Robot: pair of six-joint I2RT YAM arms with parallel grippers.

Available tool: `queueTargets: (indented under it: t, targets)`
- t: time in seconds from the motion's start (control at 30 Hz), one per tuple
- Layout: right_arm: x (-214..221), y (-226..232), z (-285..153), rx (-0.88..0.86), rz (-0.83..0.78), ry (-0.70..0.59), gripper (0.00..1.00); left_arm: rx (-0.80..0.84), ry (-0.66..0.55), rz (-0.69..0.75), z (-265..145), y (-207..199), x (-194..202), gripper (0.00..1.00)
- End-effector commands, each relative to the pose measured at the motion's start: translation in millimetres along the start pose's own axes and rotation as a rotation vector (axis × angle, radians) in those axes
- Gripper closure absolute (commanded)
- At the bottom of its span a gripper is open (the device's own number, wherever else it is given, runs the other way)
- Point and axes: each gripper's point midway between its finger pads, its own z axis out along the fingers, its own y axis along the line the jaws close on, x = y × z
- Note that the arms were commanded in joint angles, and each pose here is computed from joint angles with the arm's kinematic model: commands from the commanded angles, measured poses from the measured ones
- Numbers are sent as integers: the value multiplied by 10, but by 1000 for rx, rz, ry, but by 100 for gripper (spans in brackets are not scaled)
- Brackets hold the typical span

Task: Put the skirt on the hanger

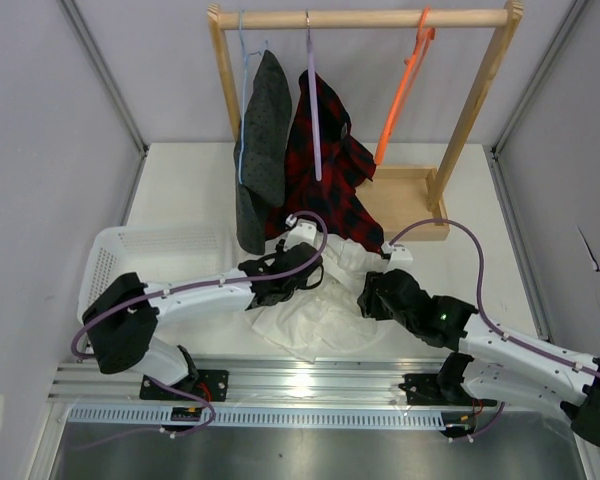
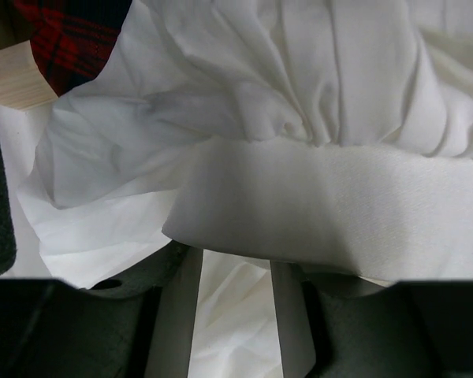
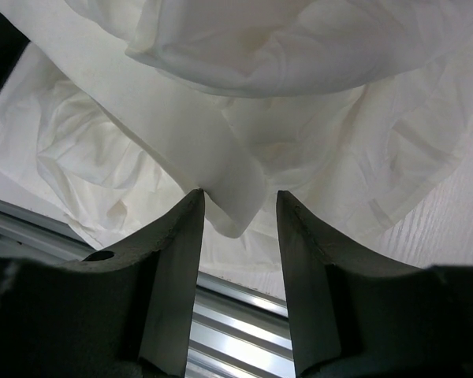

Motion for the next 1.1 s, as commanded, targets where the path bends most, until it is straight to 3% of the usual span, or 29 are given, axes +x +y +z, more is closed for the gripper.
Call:
queueTargets:
  t: [0.0,0.17,0.37,0.47,0.7,0.83,1.07]
  targets:
    - [-19,43,60,-10,26,-24,53,2,-74,-32,-7,-91,-278,59]
    - [-38,50,66,-10,25,-32,53,-7,-67,-33,3,-82,-260,66]
    - [-23,-25,130,27,8,-27,54,-5,-70,-33,-28,-73,-287,88]
    - [-48,-74,161,40,9,-31,60,8,-85,-36,-88,-65,-347,100]
    - [-329,-189,0,67,21,-85,100,87,-122,-36,-430,-30,-551,100]
    - [-710,-238,-263,84,21,-159,100,178,-170,-26,-785,-42,-769,100]
    - [-1701,-313,-800,109,20,-313,100,350,-348,-68,-1709,-47,-1621,100]
